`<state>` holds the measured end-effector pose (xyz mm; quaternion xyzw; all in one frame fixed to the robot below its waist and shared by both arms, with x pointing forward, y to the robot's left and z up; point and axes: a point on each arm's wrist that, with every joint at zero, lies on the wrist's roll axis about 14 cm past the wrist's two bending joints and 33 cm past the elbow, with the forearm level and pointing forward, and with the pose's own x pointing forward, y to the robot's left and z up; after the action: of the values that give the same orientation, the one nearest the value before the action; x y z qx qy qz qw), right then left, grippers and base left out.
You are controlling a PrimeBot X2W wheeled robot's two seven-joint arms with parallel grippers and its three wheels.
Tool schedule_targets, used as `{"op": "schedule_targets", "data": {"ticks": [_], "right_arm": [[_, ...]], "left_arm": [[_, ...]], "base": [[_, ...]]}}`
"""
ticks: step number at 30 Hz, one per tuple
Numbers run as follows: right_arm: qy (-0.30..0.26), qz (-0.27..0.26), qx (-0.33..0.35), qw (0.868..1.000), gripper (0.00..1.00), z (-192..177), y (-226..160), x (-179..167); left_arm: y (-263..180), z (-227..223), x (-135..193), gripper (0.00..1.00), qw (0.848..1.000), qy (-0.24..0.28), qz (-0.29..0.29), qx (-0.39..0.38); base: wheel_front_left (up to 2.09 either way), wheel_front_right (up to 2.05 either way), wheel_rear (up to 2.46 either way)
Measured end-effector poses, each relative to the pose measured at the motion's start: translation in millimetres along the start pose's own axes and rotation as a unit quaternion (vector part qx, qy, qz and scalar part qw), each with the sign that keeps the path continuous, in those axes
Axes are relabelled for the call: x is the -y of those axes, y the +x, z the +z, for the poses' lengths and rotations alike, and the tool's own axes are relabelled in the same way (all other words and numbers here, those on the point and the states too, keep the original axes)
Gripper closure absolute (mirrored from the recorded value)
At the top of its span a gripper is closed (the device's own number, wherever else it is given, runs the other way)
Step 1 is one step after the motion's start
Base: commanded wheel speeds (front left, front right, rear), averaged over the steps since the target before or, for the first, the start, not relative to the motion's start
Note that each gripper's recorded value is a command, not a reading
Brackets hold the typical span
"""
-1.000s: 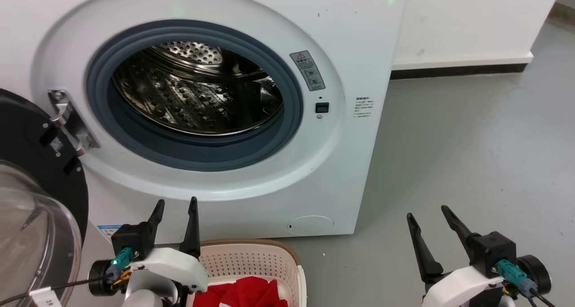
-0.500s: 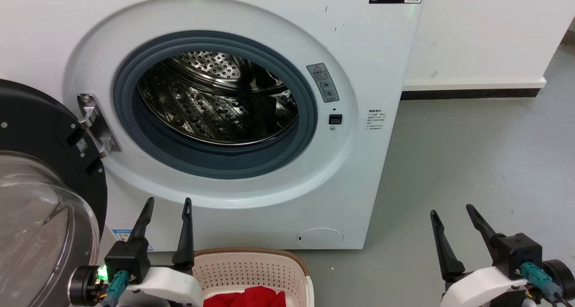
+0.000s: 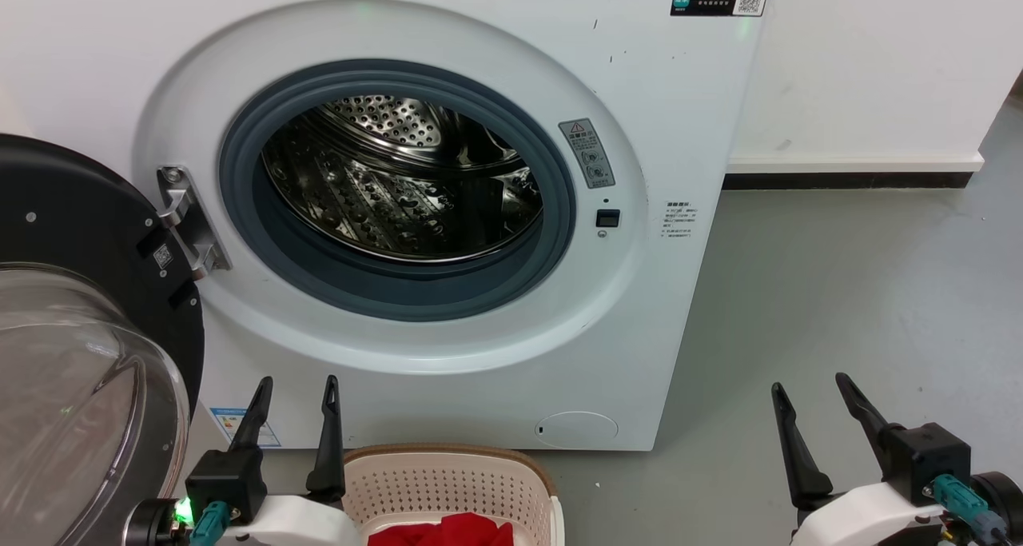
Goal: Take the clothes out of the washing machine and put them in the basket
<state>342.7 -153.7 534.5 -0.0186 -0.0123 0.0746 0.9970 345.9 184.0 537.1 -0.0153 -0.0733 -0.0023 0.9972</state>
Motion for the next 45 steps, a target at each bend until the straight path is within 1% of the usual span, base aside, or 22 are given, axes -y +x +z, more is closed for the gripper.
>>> {"op": "schedule_targets", "data": {"ticks": [10, 25, 26, 29, 31, 37, 45], "right_arm": [[0.002, -0.006, -0.005, 1.000, 0.00, -3, -3, 3], [0.007, -0.007, -0.005, 1.000, 0.00, -4, -4, 3], [0.007, -0.006, -0.007, 1.000, 1.00, -5, -5, 3], [0.010, -0.007, -0.025, 1.000, 1.00, -17, -7, 3], [0.019, -0.007, -0.034, 0.999, 1.00, -24, -9, 3], [0.087, -0.011, -0.035, 0.996, 1.00, -27, -9, 4], [0.167, -0.015, -0.030, 0.985, 1.00, -28, -4, 7]], "left_arm": [[10, -1, -3, 0.00, 1.000, -0.001, -0.001, -0.003], [11, -3, -3, 0.00, 1.000, 0.005, -0.002, -0.009], [10, -4, -3, 1.00, 1.000, 0.005, -0.002, -0.011], [2, -20, -2, 1.00, 0.999, 0.001, 0.000, -0.037], [-3, -30, -2, 1.00, 0.998, -0.010, 0.003, -0.055], [-2, -37, -8, 1.00, 0.995, -0.068, 0.019, -0.075], [2, -41, -11, 1.00, 0.985, -0.145, 0.035, -0.089]], "base": [[0.00, 0.00, 0.00], [0.00, 0.00, 0.00], [0.00, 0.00, 0.00], [0.00, 0.00, 0.00], [0.00, 0.00, 0.00], [0.00, 0.00, 0.00], [0.00, 0.00, 0.00]]}}
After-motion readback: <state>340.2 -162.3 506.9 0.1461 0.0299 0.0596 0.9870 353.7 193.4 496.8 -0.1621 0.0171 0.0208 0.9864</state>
